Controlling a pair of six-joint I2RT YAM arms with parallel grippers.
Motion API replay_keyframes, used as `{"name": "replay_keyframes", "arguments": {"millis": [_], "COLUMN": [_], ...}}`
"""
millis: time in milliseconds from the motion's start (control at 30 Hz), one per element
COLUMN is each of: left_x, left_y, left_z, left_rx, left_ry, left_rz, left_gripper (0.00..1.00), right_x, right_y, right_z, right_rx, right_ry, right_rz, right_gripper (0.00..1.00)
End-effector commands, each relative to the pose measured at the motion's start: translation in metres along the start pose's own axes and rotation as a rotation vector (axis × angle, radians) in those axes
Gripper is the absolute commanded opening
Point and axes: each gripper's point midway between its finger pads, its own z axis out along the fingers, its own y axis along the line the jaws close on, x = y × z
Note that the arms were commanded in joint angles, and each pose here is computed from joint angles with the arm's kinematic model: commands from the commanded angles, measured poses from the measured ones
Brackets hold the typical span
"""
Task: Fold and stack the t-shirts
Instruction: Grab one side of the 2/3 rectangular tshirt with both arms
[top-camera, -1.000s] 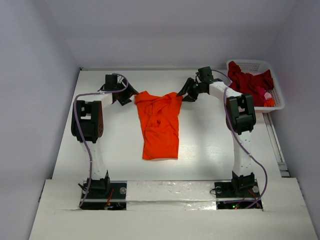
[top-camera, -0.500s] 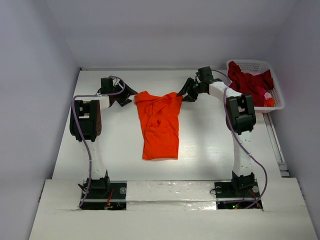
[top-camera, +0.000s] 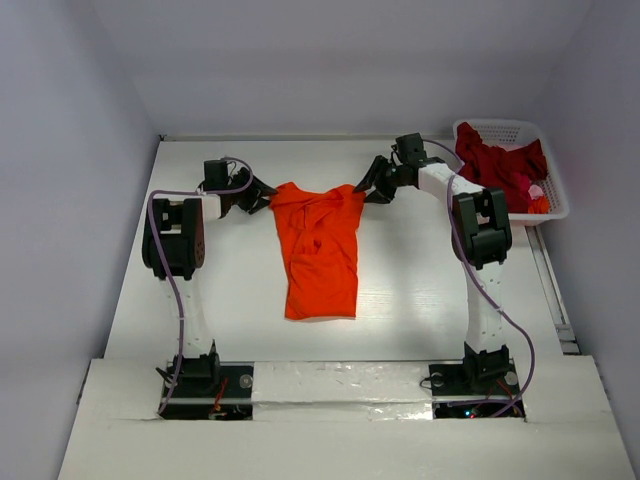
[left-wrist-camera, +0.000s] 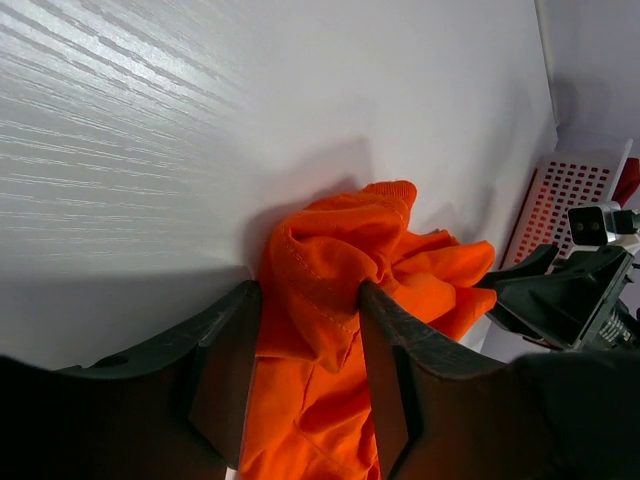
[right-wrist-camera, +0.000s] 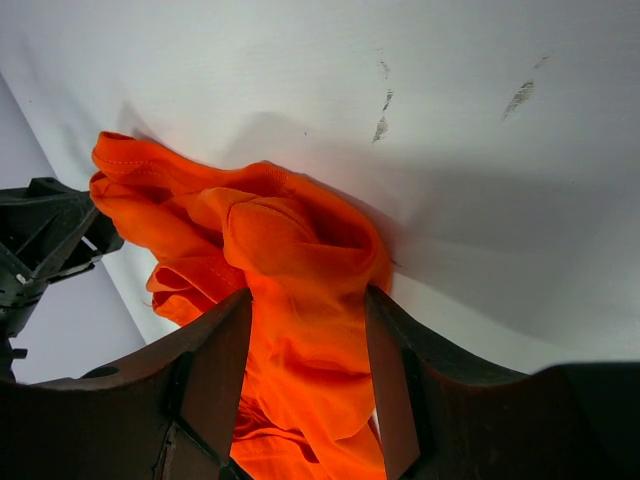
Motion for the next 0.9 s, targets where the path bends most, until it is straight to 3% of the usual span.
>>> {"name": "replay_keyframes", "arguments": {"millis": [0,267,433,667,867], "left_x": [0.001,0.000,-0.001,0.000,-0.001], "left_y": [0.000,0.000,0.000,-0.004,-0.010], "left_z": [0.001,0.007,0.008,0.007,0.003], "left_rx": [0.021,0.028,0.030,0.047,0.054], "left_ry": [0.006,0.012,0.017,0.016,0.015], "left_rz": [0.006,-0.003,-0.010,-0.018,-0.029], "left_gripper": [0.40,0.41,0.24,0.20,0.06], "right_x": [0.000,0.000,0.000,0.002,-0.005], "right_y": [0.008,0.008,0.009,0.010,-0.001], "right_z": [0.000,0.000,-0.001,-0.002,-0.006], "right_rx": [-0.021,-0.024,-0.024,-0.034,0.049], "right_ry": [-0.001,-0.004,-0.004,-0.003,-0.047], "right_rz": [-0.020,-0.021,-0.020,-0.020,-0.007], "right_gripper": [0.54,0.54,0.54,0.54,0.54]}}
